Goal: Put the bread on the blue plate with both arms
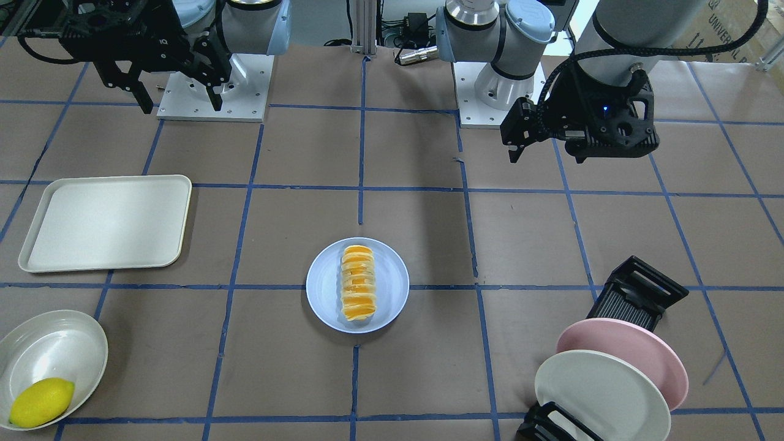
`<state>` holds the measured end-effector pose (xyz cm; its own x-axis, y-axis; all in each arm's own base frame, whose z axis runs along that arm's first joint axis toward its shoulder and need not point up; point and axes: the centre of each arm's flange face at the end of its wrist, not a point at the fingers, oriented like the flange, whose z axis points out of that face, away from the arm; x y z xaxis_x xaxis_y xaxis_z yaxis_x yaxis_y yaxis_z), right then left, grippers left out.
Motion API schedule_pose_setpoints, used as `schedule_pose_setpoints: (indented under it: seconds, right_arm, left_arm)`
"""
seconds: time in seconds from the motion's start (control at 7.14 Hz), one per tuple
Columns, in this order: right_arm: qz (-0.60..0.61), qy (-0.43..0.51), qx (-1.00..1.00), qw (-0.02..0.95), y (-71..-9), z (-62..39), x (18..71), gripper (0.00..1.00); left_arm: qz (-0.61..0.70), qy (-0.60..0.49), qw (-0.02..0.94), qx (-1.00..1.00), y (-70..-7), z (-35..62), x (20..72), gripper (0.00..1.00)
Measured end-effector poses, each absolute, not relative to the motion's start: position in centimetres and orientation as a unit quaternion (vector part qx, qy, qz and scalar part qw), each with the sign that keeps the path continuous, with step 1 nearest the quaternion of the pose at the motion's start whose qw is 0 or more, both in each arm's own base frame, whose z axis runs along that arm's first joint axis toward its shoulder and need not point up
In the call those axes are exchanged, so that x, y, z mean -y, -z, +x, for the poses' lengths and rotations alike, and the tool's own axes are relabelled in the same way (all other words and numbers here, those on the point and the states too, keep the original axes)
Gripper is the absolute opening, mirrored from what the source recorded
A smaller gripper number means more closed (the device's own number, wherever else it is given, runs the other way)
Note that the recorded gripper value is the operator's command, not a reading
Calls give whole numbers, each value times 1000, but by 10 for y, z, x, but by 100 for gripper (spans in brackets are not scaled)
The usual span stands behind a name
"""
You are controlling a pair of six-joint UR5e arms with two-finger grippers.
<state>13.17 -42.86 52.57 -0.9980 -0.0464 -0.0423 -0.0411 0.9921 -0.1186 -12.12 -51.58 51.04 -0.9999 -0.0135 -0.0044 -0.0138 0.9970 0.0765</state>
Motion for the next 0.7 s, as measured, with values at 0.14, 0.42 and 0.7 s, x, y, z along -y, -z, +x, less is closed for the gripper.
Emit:
schedule_pose_setpoints:
  seconds: [0.14,0.42,0.7]
  right_arm:
    - [-21,54,-998,23,-520,131,435,100]
    - [-20,36,-999,23,-502,130,450,100]
    - [-18,25,-999,23,-494,129,459,100]
  left_arm:
    - [-7,-38,2,-999,-510,-121,516,100]
    - [-7,-37,2,-999,-512,-121,516,100]
    - [-7,-38,1,-999,-511,-121,517,100]
